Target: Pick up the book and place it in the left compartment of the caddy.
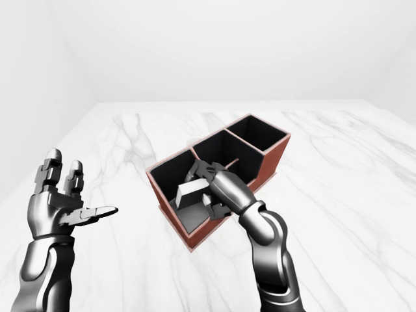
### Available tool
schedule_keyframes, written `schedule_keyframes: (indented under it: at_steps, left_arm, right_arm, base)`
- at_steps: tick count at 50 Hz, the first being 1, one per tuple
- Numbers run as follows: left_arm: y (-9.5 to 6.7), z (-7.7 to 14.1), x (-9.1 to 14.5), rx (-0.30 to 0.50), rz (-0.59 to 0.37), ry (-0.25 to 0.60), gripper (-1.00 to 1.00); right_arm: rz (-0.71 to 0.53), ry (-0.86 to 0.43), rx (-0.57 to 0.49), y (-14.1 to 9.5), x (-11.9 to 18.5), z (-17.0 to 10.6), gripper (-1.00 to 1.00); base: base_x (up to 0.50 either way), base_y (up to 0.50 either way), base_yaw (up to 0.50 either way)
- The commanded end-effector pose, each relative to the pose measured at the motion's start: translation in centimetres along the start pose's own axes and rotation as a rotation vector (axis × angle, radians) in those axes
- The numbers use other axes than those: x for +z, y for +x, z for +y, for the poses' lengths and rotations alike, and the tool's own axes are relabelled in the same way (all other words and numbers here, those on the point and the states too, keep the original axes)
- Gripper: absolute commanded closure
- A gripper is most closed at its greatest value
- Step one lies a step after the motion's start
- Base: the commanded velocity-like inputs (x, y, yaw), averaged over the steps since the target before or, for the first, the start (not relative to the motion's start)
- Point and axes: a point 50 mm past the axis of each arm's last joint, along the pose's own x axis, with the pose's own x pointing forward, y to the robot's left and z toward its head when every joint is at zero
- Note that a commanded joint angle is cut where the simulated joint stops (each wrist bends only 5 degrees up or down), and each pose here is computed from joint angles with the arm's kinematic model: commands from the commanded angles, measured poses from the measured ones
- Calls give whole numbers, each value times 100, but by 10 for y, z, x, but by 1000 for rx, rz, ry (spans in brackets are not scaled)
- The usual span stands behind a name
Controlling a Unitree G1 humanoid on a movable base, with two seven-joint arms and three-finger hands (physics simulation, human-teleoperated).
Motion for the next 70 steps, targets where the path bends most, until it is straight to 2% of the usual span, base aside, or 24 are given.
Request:
schedule_keyframes:
  at_steps: [1, 18, 30, 45, 70]
  left_arm:
    - [0, 0, 0, 0, 0, 0, -100]
    - [0, 0, 1, 1, -6, -1, -100]
    - [-1, 1, 2, 3, -6, -3, -100]
    - [-1, 0, 2, 0, -9, -3, -100]
    - [0, 1, 1, 2, -6, -3, -100]
  right_arm:
    - [5, 47, -41, 2, -5, 1, 100]
    - [53, 108, -26, 6, -17, 18, 100]
    - [44, 64, -35, 8, -10, 17, 100]
    - [31, -64, -80, 5, 10, 13, 100]
    - [120, -20, -92, 10, -14, 20, 100]
  base:
    - [0, 0, 0]
    - [0, 0, 0]
    - [0, 0, 0]
    - [0, 0, 0]
    - [0, 0, 0]
